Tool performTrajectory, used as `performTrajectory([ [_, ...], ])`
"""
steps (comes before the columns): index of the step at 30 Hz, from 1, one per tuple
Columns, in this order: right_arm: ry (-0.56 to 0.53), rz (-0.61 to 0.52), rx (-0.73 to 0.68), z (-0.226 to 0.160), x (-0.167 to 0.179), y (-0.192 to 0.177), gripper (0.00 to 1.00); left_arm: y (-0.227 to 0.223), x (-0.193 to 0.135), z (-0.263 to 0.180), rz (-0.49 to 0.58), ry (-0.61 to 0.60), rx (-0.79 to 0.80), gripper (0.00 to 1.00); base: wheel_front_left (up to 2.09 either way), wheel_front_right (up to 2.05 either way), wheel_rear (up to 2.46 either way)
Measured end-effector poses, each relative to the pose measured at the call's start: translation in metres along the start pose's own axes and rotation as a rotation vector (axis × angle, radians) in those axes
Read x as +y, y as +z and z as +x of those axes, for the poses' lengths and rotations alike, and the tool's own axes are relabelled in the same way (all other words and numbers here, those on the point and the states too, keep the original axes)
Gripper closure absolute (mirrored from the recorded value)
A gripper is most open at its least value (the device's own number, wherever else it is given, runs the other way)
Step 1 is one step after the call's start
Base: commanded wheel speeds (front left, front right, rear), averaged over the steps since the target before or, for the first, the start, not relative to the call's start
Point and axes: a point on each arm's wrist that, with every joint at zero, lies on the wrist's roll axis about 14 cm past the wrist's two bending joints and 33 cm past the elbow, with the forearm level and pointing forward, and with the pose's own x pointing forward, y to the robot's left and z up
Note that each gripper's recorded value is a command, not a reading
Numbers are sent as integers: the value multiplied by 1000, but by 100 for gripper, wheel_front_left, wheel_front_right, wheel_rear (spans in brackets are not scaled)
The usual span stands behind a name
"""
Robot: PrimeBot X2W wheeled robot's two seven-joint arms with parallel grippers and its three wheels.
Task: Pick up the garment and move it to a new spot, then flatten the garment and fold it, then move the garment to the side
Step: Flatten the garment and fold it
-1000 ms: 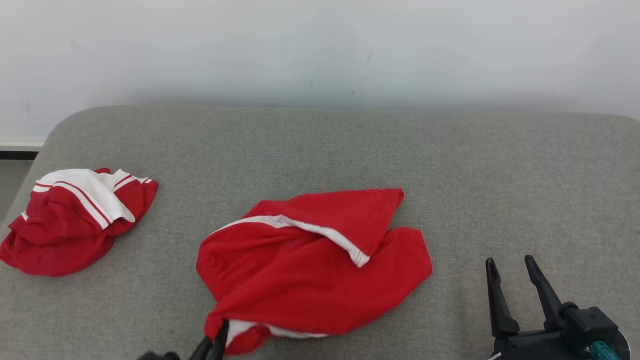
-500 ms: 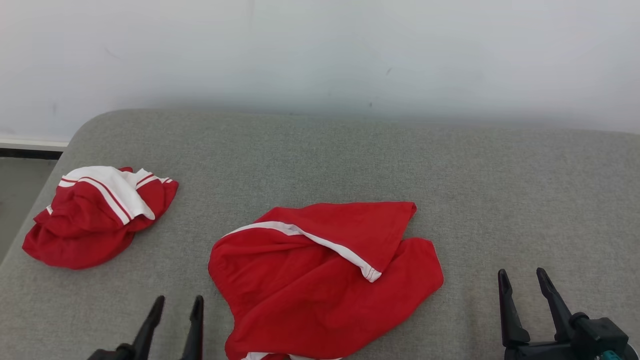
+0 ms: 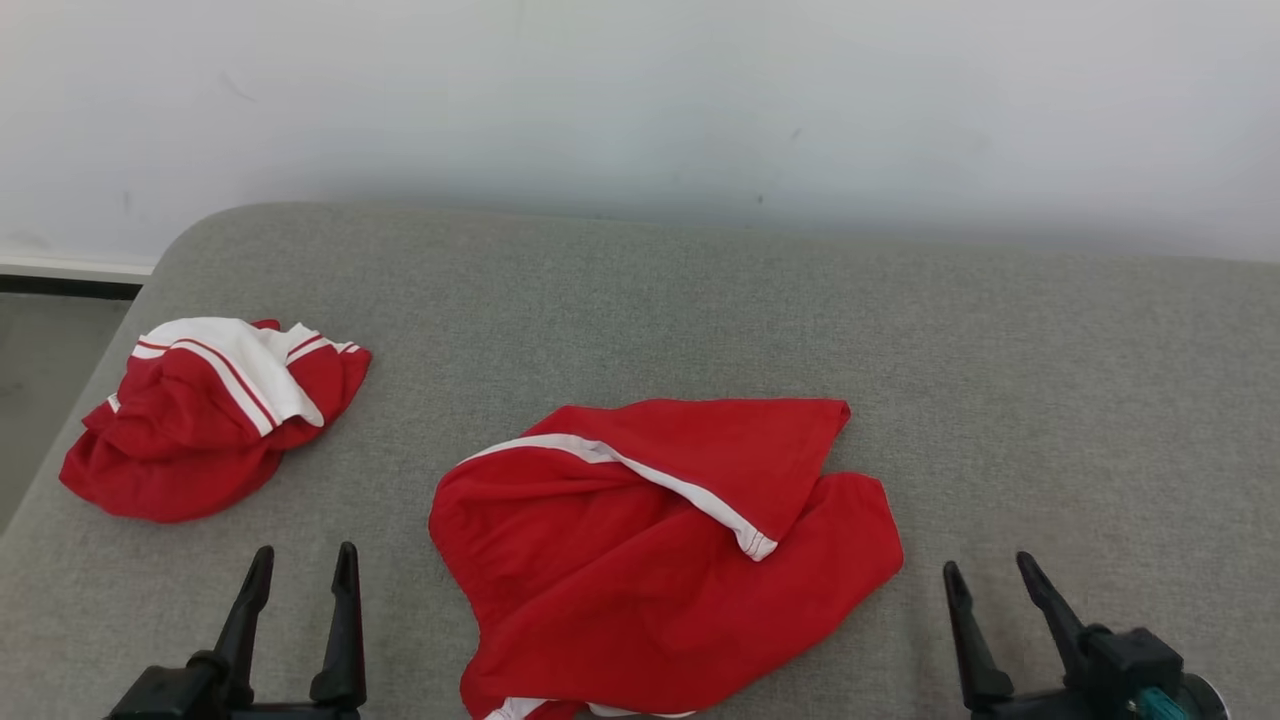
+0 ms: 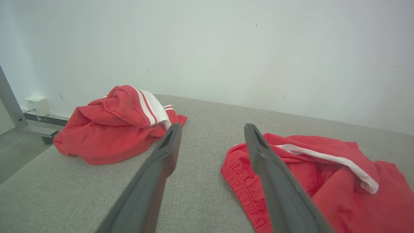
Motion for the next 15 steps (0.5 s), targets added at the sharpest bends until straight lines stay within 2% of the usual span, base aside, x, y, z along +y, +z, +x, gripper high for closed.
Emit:
performTrajectory([
  [7, 96, -53, 101, 28, 17, -25, 0, -4, -3, 2, -8, -1, 13, 0, 0, 0, 0],
  [15, 139, -62, 232, 52, 23, -59, 0, -11, 1, -3, -27, 24, 36, 0, 0, 0, 0],
])
